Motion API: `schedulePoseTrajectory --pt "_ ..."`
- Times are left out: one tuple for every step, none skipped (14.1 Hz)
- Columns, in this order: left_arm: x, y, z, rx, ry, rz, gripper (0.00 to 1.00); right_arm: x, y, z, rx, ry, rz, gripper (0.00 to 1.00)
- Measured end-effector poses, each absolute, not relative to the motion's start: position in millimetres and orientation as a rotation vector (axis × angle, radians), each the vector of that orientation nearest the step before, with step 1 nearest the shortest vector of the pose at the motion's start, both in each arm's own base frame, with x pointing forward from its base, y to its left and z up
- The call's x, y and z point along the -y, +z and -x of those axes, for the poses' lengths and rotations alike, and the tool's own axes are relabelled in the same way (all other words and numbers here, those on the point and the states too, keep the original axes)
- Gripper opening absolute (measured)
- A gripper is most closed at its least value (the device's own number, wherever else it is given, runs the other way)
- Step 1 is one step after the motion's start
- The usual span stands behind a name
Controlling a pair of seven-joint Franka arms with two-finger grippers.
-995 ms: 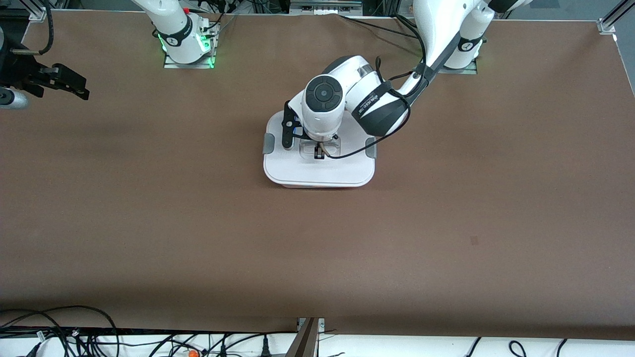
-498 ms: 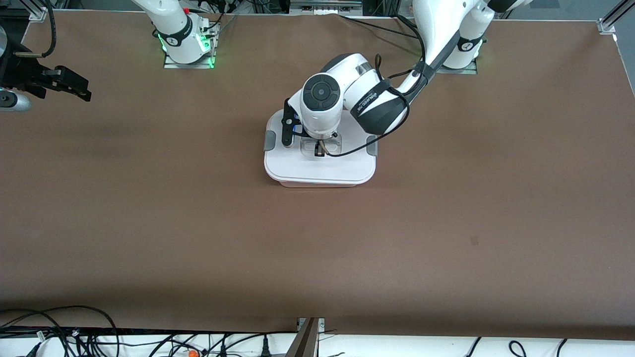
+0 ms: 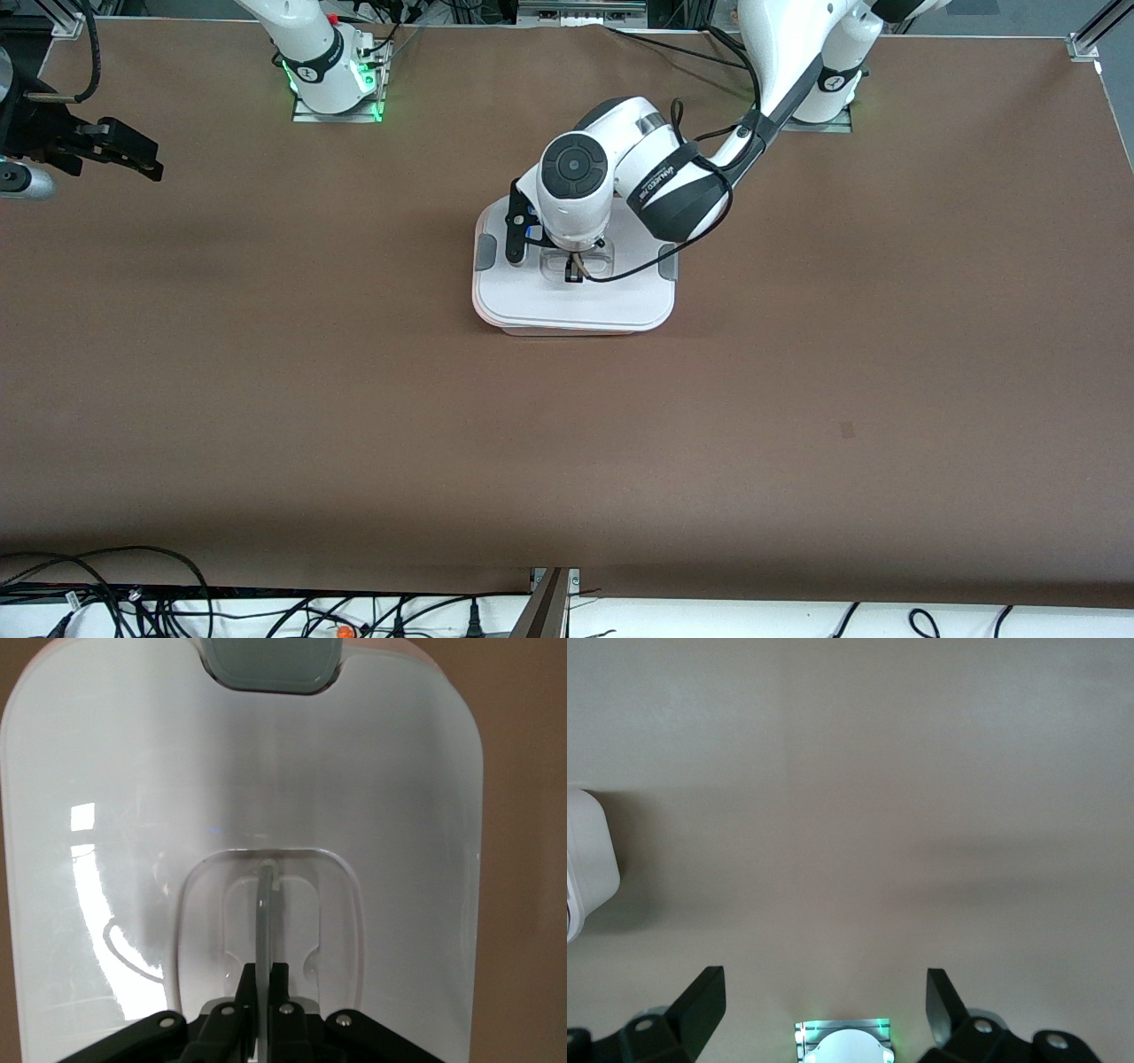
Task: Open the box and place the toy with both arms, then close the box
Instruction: 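Press the lid down onto the box with the left gripper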
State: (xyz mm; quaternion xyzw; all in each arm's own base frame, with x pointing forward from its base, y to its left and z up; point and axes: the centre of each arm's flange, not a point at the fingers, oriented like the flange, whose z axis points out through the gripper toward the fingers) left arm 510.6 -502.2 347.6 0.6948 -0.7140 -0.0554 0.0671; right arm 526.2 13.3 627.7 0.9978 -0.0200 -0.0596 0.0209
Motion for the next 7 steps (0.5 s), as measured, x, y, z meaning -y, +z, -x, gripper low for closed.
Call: schedulePoseTrajectory --pt "501.9 347.7 -511.3 2.146 -0.164 -2.101 0.07 -13.4 627.7 -526.2 0.062 -0.185 -3.094 1.00" --pt "501.4 347.9 -512.3 2.128 -0.160 -2.121 0.07 -13.4 627.7 -526.2 0.062 -0.185 -3.094 1.00" --pt "500.9 348.1 -513.4 2.099 -0.158 -2.152 0.07 -13.4 627.7 -526.2 0.062 -0.185 -3.094 1.00" --pt "500.7 348.2 -514.1 2.069 -0.156 -2.183 0.07 -13.4 627.7 -526.2 0.062 -0.185 -3.094 1.00" --pt "501.2 347.9 -513.8 2.046 -0.157 -2.206 0.07 -13.4 627.7 -526.2 0.062 -0.185 -3.094 1.00" --pt "502.6 347.1 -512.3 2.029 -0.161 -2.222 0.07 -13.4 627.7 -526.2 0.062 -0.185 -3.094 1.00" --pt "505.0 346.9 -510.0 2.020 -0.163 -2.232 0.07 -13.4 627.7 -526.2 0.062 -0.185 -3.094 1.00"
